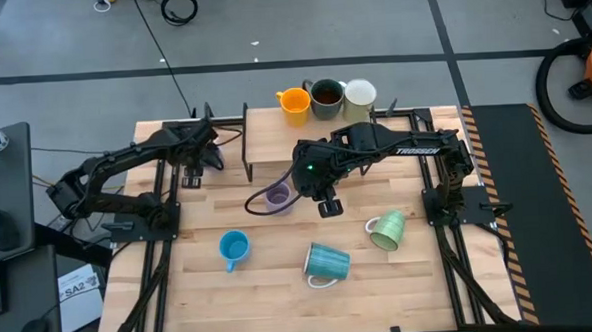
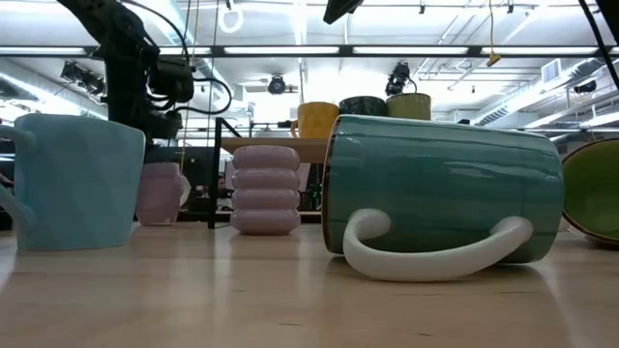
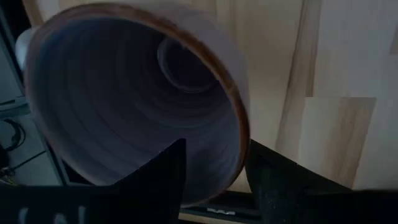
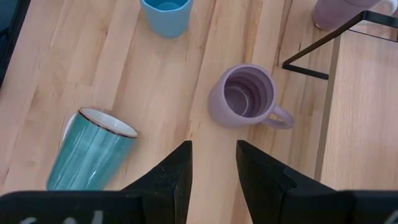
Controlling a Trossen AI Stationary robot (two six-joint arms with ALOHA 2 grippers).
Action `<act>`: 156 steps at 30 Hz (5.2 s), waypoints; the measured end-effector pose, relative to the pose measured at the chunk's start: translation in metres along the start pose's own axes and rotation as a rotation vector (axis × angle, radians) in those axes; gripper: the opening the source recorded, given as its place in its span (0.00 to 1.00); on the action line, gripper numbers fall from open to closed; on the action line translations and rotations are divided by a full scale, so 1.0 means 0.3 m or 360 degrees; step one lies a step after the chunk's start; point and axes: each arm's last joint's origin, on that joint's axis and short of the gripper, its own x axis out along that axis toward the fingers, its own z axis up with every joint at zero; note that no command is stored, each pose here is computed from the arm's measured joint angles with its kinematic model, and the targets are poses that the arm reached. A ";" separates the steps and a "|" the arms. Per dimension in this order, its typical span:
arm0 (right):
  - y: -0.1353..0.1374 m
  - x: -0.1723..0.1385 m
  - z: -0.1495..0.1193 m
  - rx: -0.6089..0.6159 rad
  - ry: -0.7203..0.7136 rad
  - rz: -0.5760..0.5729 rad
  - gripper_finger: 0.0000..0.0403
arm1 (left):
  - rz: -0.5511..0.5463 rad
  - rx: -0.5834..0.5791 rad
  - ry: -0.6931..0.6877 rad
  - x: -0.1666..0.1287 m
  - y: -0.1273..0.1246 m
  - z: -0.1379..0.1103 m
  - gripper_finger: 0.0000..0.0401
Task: Place coffee mugs
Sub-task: Put the violet mug on the shelf
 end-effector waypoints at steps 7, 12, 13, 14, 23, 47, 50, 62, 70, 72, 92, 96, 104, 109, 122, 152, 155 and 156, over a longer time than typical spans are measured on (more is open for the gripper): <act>0.000 0.000 0.000 0.0000 0.0001 0.0001 0.32 | 0.0003 -0.0093 -0.0006 0.002 0.000 0.001 0.23; 0.006 -0.003 -0.008 -0.0004 0.0036 0.0009 0.32 | -0.0001 -0.0197 -0.0011 0.002 0.000 0.001 0.09; 0.009 -0.005 -0.010 -0.0007 0.0043 0.0012 0.32 | 0.0002 -0.0217 -0.0005 0.003 0.000 0.001 0.07; 0.012 -0.009 -0.011 -0.0011 0.0043 0.0014 0.32 | 0.0006 -0.0239 -0.0004 0.003 0.000 0.000 0.06; 0.036 -0.053 -0.022 -0.0034 0.0028 0.0025 0.32 | -0.0037 -0.0569 -0.0044 0.002 -0.002 0.004 0.09; 0.014 -0.113 -0.074 -0.0012 0.0142 -0.0059 0.32 | -0.0200 -0.1177 -0.0094 -0.191 0.031 0.053 0.06; 0.003 -0.125 -0.083 0.0002 0.0157 -0.0079 0.32 | -0.0249 -0.1213 -0.0167 -0.279 0.060 0.058 0.06; -0.040 -0.192 -0.116 0.0062 0.0110 -0.0123 0.32 | -0.0221 -0.1366 -0.0438 -0.625 0.169 0.051 0.06; -0.082 -0.232 -0.143 0.0103 0.0088 -0.0163 0.32 | -0.0222 -0.1354 -0.0461 -0.722 0.281 0.140 0.06; -0.088 -0.241 -0.148 0.0107 0.0080 -0.0170 0.32 | -0.0233 -0.1356 -0.0472 -0.725 0.312 0.173 0.06; -0.102 -0.267 -0.161 0.0068 0.0052 -0.0174 0.32 | -0.0558 -0.1287 -0.0327 -0.495 0.459 0.463 0.06; -0.102 -0.267 -0.159 0.0065 0.0041 -0.0177 0.32 | -0.0595 -0.1283 -0.0319 -0.477 0.461 0.476 0.07; -0.104 -0.263 -0.155 0.0064 0.0028 -0.0180 0.32 | -0.0559 -0.1290 -0.0392 -0.466 0.477 0.496 0.07; -0.104 -0.262 -0.155 0.0064 0.0028 -0.0180 0.32 | -0.0548 -0.1292 -0.0431 -0.464 0.483 0.503 0.07; -0.104 -0.261 -0.155 0.0070 0.0028 -0.0179 0.32 | -0.0531 -0.1289 -0.0411 -0.450 0.484 0.513 0.07; -0.104 -0.261 -0.155 0.0071 0.0028 -0.0178 0.32 | -0.0455 -0.1206 -0.0481 -0.435 0.482 0.561 0.13; -0.104 -0.261 -0.155 0.0071 0.0028 -0.0178 0.32 | -0.0454 -0.1205 -0.0483 -0.435 0.482 0.561 0.16; -0.104 -0.261 -0.155 0.0071 0.0028 -0.0178 0.32 | -0.0453 -0.1206 -0.0485 -0.435 0.482 0.561 0.17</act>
